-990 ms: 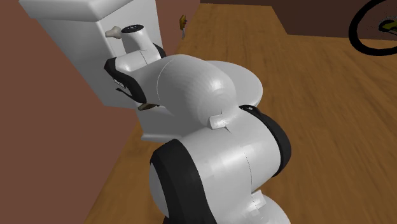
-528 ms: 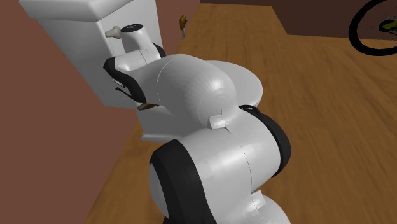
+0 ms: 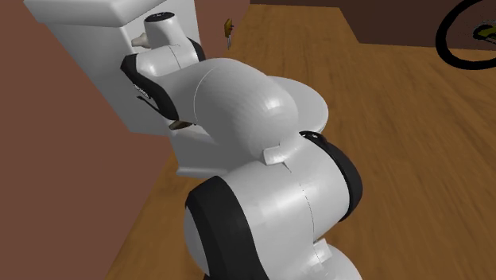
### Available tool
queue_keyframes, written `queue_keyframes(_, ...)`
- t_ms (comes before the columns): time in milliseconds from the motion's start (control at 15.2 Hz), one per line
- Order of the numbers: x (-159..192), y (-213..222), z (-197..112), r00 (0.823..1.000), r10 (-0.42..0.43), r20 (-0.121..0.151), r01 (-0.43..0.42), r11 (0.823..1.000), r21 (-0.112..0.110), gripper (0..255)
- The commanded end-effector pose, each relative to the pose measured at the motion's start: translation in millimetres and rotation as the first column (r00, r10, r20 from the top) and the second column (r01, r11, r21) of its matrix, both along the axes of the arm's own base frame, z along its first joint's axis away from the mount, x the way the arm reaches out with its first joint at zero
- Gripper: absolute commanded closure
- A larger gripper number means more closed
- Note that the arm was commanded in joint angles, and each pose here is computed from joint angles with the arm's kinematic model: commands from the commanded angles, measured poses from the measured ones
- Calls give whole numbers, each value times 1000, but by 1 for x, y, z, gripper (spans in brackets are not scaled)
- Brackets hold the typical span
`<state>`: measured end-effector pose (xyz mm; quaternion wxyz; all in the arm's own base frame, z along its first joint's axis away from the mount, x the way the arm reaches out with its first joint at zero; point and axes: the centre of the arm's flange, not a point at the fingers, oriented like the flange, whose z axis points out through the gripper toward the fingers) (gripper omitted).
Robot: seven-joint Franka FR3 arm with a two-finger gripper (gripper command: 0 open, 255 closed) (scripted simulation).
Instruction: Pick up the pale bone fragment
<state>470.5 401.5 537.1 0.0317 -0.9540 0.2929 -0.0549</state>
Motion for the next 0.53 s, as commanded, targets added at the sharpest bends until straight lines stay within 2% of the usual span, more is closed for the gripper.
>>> queue_keyframes(0, -1, 0, 11, 1000, 0, 0, 0, 1000, 0, 255)
queue_keyframes(330, -1, 0, 38, 1000, 0, 0, 0, 1000, 0, 255)
queue_keyframes(462, -1, 0, 38, 1000, 0, 0, 0, 1000, 0, 255)
